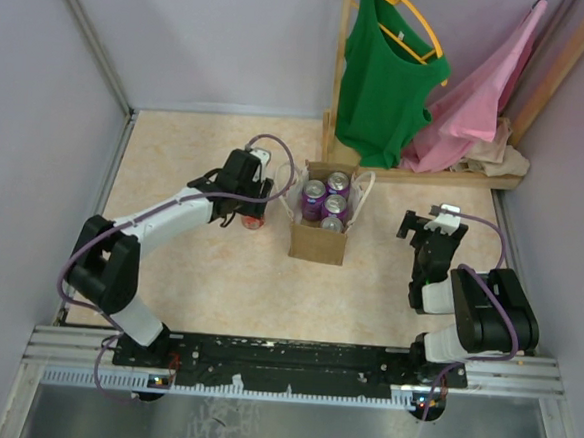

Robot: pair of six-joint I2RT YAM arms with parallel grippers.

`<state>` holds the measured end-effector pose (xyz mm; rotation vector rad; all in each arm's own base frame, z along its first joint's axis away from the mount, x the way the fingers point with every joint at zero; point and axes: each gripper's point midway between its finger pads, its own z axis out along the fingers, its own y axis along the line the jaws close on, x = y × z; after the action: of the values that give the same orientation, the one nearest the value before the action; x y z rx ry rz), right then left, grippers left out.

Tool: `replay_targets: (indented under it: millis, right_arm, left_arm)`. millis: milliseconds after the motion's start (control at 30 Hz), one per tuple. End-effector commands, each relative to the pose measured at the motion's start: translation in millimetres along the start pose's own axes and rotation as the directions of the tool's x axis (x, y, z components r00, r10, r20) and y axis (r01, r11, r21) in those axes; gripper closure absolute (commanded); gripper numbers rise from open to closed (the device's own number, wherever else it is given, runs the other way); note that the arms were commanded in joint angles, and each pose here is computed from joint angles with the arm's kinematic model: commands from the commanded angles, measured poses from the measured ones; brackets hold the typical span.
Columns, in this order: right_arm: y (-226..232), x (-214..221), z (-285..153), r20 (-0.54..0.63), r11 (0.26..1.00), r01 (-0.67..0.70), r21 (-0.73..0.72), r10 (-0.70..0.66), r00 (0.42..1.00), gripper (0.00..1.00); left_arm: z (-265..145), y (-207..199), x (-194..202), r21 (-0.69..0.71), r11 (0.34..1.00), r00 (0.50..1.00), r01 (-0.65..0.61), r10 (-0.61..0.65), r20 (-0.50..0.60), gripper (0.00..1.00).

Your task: Take the beverage out of the canvas bag

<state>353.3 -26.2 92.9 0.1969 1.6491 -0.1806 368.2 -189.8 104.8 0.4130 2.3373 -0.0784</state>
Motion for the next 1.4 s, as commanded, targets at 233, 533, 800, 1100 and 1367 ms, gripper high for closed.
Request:
replay_targets:
  millis: [233,533,800,1100,1367]
  right_arm:
    - [1.3,-16.4,5.1,0.053,1.0,-0.021,0.001,0.021,0.998,0.01]
    - [1.3,-15.5,4.9,0.05,1.0,-0.02,0.001,0.02,0.999,0.01]
    - [1.2,-16.3,5.0,0.053,1.0,-0.021,0.001,0.021,0.998,0.01]
    - [1.0,-16.1,5.1,0.052,1.0,-0.02,0.001,0.02,0.998,0.01]
    - [1.0,-15.8,4.9,0.051,1.0,-0.02,0.002,0.02,0.998,0.01]
  left_arm:
    - [-24.7,5.8,-20.6,-0.036,0.998,0.996,0.058,-0.055,0.073,0.37]
    - [-37.3,10.8,-31.7,-0.046,0.997,0.991,0.069,-0.063,0.12,0.01]
    - [-100.3,11.9,-84.1,0.006,0.997,0.938,0.073,-0.071,0.339,0.09]
    - [-192.1,-20.4,-151.9,0.099,0.992,0.777,-0.075,-0.004,0.63,0.13]
    - [-174.6,-116.2,-154.9,0.236,0.925,0.791,-0.297,0.1,0.604,0.2]
